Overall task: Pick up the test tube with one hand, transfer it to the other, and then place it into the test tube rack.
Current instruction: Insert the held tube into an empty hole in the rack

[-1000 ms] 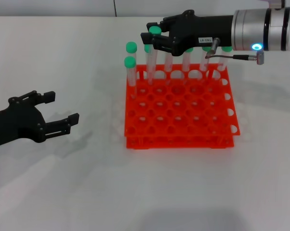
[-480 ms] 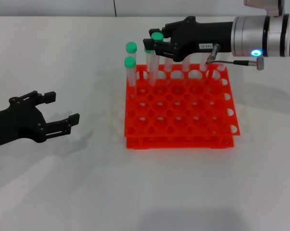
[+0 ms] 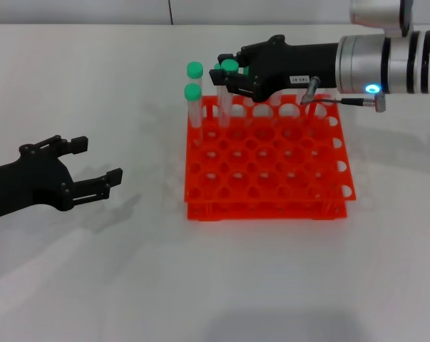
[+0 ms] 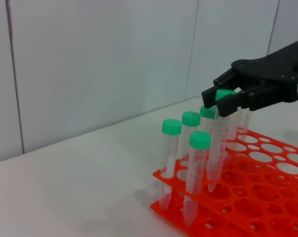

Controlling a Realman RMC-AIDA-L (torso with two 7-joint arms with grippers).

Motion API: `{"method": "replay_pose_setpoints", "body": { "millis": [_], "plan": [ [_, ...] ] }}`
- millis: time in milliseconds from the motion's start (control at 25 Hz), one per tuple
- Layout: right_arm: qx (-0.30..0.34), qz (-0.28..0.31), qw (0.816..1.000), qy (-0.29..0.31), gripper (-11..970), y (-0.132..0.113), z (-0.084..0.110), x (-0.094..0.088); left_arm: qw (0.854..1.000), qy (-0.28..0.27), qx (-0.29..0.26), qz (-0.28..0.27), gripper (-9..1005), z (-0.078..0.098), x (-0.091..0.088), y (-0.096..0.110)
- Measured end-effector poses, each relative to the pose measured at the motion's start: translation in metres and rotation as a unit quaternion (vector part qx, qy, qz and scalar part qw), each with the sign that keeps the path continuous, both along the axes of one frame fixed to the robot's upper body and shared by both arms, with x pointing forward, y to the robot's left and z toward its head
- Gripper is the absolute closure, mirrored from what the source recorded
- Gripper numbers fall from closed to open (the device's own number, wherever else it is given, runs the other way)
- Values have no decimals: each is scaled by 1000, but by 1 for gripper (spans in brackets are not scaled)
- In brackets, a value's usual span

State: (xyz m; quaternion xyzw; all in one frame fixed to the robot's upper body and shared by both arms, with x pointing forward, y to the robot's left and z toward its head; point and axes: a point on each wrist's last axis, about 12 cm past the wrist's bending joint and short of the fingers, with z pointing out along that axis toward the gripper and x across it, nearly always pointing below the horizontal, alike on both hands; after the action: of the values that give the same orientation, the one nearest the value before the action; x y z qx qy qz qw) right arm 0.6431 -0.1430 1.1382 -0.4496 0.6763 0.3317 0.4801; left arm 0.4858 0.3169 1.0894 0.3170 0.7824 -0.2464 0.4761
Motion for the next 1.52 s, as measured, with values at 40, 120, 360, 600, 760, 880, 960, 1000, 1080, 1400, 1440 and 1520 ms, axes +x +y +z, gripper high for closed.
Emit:
{"method": "replay_pose_setpoints", "body": {
  "millis": [40, 120, 360, 600, 760, 880, 960, 1000, 1080, 1400, 1440, 1520],
  "plan": [
    [-2, 0, 1000, 0, 554, 0, -1, 0, 1000, 1, -1, -1, 129, 0, 1, 0],
    [-8, 0, 1000, 1, 552, 1, -3, -1, 1000, 2, -1, -1, 130, -1, 1, -1],
    [-14, 2, 1000, 2, 544, 5, -7, -3, 1000, 2, -1, -1, 131, -1, 1, -1],
    [-15, 5, 1000, 3, 537, 6, -8, -4, 1000, 2, -1, -1, 132, -1, 1, 0],
    [-15, 7, 1000, 1, 532, 7, -9, -5, 1000, 3, 0, -1, 133, -2, 1, 0],
    [-15, 9, 1000, -3, 528, 5, -10, -6, 1000, 5, 3, -1, 133, -2, 1, 0],
    [-13, 8, 1000, -5, 525, 4, -9, -6, 1000, 5, 4, -2, 133, -2, 1, 0],
    [-12, 7, 1000, -5, 524, 4, -9, -6, 1000, 5, 4, -2, 132, -2, 1, 0],
    [-10, 6, 1000, -6, 522, 4, -9, -6, 1000, 5, 4, -2, 132, -3, 1, 0],
    [-5, 14, 1000, -4, 472, 5, -8, -8, 1000, 5, 4, -2, 132, -2, 1, 0],
    [1, 20, 1000, -3, 432, 4, -8, -10, 1000, 4, 4, -2, 132, -2, 1, 0],
    [9, 24, 1000, -4, 351, 0, -6, -13, 1000, 3, 4, 0, 131, -2, 2, 1]
  ]
}}
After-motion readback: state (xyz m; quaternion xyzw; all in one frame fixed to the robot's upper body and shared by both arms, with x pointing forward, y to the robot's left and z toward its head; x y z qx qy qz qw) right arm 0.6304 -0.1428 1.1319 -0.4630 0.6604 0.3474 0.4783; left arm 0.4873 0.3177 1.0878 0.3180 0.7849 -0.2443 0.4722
